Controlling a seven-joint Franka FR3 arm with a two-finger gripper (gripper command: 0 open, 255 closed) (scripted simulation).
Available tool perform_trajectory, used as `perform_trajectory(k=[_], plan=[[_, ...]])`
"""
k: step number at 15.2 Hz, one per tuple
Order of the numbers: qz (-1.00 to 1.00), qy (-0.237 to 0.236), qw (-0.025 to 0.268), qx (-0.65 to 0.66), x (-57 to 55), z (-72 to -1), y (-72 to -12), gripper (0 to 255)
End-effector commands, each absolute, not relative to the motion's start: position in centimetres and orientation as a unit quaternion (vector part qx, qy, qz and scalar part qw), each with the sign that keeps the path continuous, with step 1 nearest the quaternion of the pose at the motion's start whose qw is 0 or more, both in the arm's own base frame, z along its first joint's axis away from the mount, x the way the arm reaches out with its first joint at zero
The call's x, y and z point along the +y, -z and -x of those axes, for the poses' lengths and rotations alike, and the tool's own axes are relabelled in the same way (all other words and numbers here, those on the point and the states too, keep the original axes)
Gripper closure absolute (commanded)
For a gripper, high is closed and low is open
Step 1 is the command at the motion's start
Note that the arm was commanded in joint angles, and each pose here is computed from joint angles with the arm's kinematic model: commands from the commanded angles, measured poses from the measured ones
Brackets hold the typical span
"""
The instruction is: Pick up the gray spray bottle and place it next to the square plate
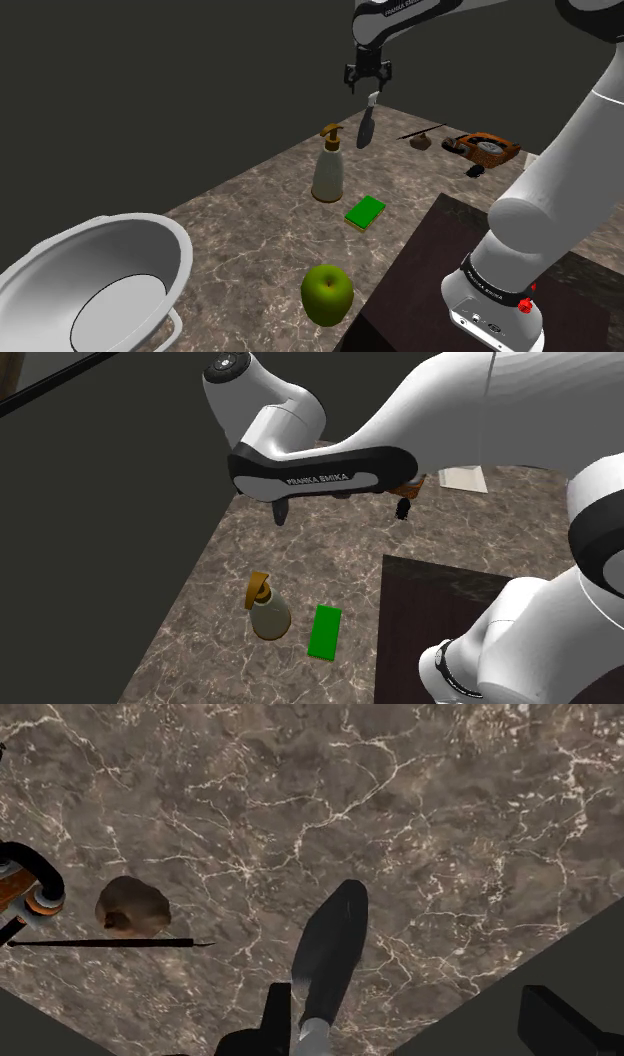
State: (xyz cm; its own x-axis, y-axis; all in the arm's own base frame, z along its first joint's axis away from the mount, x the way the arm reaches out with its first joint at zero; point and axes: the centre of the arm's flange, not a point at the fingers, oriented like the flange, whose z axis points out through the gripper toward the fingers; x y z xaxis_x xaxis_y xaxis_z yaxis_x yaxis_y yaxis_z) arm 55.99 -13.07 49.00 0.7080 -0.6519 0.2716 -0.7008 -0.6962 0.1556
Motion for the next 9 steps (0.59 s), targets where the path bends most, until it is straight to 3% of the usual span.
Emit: perform_trajectory(k=[1,9], plan=[[-0.901,-0.098,0.13,-0.402,-15.0,-57.6,-48.2,0],[-0.844,-0.095,0.147,-0.508,-22.3,-62.4,-44.4,0]])
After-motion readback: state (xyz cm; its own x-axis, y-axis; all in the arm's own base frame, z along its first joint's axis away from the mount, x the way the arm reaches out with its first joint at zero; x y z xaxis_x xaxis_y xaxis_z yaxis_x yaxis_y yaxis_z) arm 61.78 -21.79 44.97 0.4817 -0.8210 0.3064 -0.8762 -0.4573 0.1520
